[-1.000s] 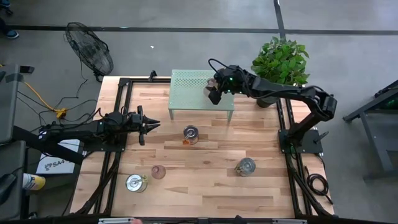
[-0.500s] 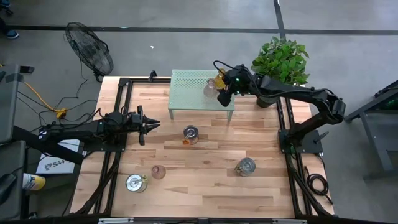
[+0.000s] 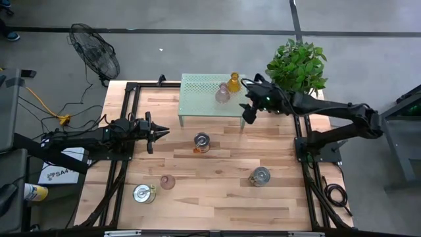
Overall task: Pick & Place candle stick holders
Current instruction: Put the purple glass candle holder on the shelf
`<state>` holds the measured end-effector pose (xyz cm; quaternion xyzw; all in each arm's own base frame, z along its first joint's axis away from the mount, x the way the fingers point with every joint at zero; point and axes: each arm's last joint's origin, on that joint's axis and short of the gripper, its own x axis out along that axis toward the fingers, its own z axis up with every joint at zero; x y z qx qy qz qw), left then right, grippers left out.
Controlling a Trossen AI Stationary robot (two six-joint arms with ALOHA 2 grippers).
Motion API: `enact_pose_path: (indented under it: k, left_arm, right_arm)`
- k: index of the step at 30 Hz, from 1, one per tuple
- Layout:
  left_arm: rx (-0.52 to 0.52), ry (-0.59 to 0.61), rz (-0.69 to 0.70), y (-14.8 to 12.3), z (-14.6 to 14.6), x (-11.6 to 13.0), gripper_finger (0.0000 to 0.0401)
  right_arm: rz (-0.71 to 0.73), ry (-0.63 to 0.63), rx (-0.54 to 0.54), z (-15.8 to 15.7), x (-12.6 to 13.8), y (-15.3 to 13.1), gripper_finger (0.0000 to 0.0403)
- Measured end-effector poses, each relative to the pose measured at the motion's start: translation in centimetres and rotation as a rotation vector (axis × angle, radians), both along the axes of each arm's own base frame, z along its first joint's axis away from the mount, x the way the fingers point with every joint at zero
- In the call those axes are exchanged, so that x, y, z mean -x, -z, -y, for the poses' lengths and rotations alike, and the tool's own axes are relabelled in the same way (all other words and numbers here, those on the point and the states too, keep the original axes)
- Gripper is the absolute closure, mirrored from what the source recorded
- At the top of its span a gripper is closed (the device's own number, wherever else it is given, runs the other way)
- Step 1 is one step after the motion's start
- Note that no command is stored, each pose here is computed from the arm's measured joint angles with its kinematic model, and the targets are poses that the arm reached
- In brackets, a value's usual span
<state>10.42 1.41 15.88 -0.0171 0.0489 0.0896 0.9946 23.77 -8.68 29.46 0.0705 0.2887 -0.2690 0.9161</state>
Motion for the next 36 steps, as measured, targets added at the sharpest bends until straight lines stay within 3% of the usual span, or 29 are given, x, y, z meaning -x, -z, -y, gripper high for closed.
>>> enact_pose_path:
  k: [12, 17, 24, 36]
  left_arm:
    - [0.000, 0.000, -0.001, 0.0, 0.0, 0.0, 0.0343]
    - [0.000, 0.000, 0.000, 0.0, 0.0, 0.0, 0.0343]
    - [0.000, -0.001, 0.000, 0.0, 0.0, 0.0, 0.0343]
    - [0.000, 0.000, 0.000, 0.0, 0.0, 0.0, 0.0343]
  right_arm:
    - [0.201, -0.180, -0.008, -2.0, 1.7, 4.0, 0.0169]
    - [0.147, -0.264, -0.046, -3.1, 2.0, 4.3, 0.0169]
    - [0.083, -0.324, 0.079, -3.8, 1.9, 4.4, 0.0169]
    - [0.087, -0.351, 0.152, -3.5, 1.8, 4.1, 0.0169]
